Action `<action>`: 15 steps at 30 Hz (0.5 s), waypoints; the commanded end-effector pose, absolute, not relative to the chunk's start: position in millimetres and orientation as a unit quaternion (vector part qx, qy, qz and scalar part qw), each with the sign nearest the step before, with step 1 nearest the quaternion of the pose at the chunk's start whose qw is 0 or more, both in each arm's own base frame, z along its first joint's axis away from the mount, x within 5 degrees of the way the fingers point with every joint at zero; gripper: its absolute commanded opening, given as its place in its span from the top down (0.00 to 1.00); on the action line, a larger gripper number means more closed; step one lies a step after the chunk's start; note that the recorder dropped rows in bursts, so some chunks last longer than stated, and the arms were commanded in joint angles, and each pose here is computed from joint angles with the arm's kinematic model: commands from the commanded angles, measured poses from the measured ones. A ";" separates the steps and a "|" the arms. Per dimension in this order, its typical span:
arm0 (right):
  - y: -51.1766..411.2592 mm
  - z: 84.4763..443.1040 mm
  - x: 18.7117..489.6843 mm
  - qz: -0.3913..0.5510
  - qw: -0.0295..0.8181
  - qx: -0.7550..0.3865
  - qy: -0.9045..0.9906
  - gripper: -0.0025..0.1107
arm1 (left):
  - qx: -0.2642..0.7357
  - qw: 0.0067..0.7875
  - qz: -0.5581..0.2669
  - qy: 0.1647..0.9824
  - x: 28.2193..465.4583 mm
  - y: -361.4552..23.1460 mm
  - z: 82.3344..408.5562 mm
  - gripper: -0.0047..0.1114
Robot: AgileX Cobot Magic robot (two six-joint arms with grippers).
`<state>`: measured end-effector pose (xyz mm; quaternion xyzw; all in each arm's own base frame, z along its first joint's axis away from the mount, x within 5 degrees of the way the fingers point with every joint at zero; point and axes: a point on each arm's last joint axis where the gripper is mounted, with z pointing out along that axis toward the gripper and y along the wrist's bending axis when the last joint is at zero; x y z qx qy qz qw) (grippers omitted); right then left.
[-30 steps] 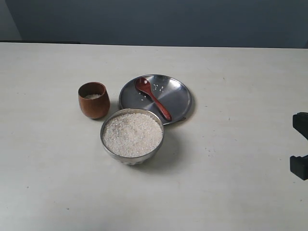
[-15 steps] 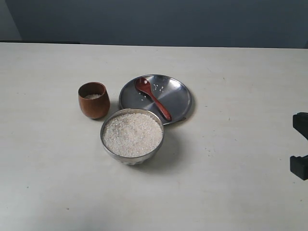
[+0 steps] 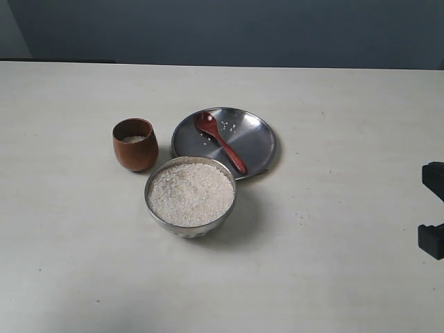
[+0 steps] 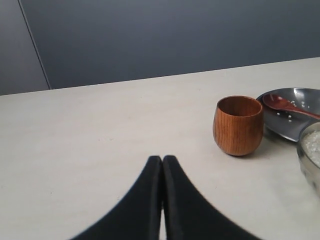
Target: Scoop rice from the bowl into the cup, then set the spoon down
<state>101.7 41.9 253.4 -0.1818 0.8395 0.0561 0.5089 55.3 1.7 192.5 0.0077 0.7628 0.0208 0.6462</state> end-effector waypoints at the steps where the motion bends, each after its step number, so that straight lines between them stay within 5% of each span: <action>1: 41.0 253.0 101.1 0.056 0.512 -0.180 0.838 0.98 | -0.004 0.654 0.007 0.757 55.5 1.0 192.0 0.96; 15: 41.0 253.0 101.1 0.056 0.512 -0.180 0.838 0.98 | -0.006 0.640 0.001 0.768 55.0 0.5 188.8 0.96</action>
